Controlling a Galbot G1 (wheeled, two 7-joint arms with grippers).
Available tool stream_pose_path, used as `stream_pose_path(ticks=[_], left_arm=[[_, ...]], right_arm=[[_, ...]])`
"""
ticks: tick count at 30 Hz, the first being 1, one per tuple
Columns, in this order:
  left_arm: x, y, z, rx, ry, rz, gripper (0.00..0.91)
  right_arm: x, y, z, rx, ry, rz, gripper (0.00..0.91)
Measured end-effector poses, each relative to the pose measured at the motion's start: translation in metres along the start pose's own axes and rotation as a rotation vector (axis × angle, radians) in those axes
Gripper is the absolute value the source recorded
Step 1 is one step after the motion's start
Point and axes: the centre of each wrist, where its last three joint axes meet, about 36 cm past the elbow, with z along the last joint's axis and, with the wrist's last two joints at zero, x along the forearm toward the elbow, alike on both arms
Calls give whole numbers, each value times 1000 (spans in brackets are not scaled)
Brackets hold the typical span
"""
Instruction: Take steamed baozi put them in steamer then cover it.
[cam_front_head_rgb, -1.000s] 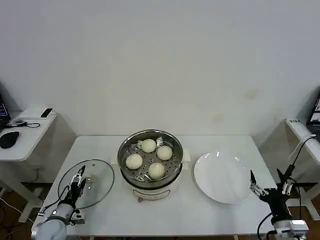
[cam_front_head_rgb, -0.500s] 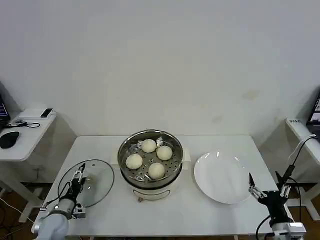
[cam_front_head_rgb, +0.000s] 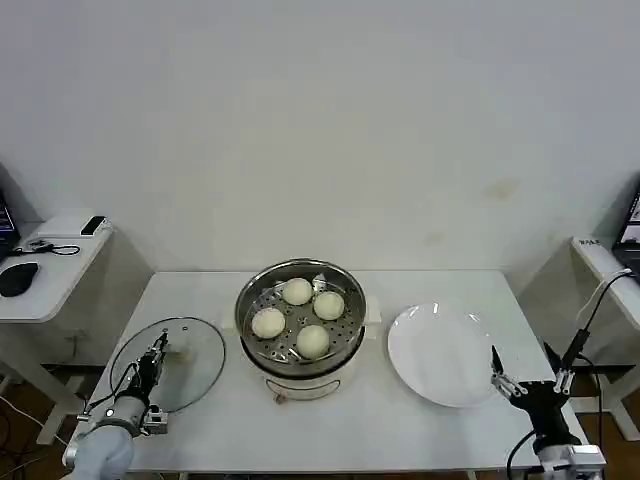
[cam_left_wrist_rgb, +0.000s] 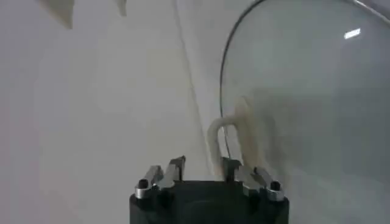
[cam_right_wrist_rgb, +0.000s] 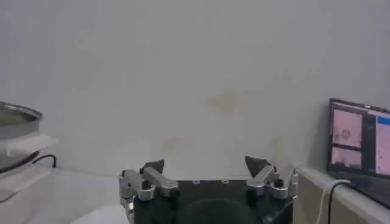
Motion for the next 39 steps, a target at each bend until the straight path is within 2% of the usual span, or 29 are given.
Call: stream_pose_path(ticks=[9, 15, 30, 35, 39], left_arm=[[5, 8, 2, 9, 9, -40, 0], [17, 25, 2, 32, 38, -80, 0], [74, 95, 24, 99, 179, -157, 0], [84, 123, 16, 117, 173, -188, 0], [87, 142, 0, 123, 143, -219, 0]], right_arm=[[2, 3, -1, -1, -1, -17, 907], [-2, 3, -2, -5, -2, -38, 907], [-3, 0, 2, 8, 18, -89, 907], [0, -1, 3, 20, 23, -94, 907], [2, 0, 3, 26, 24, -103, 907]])
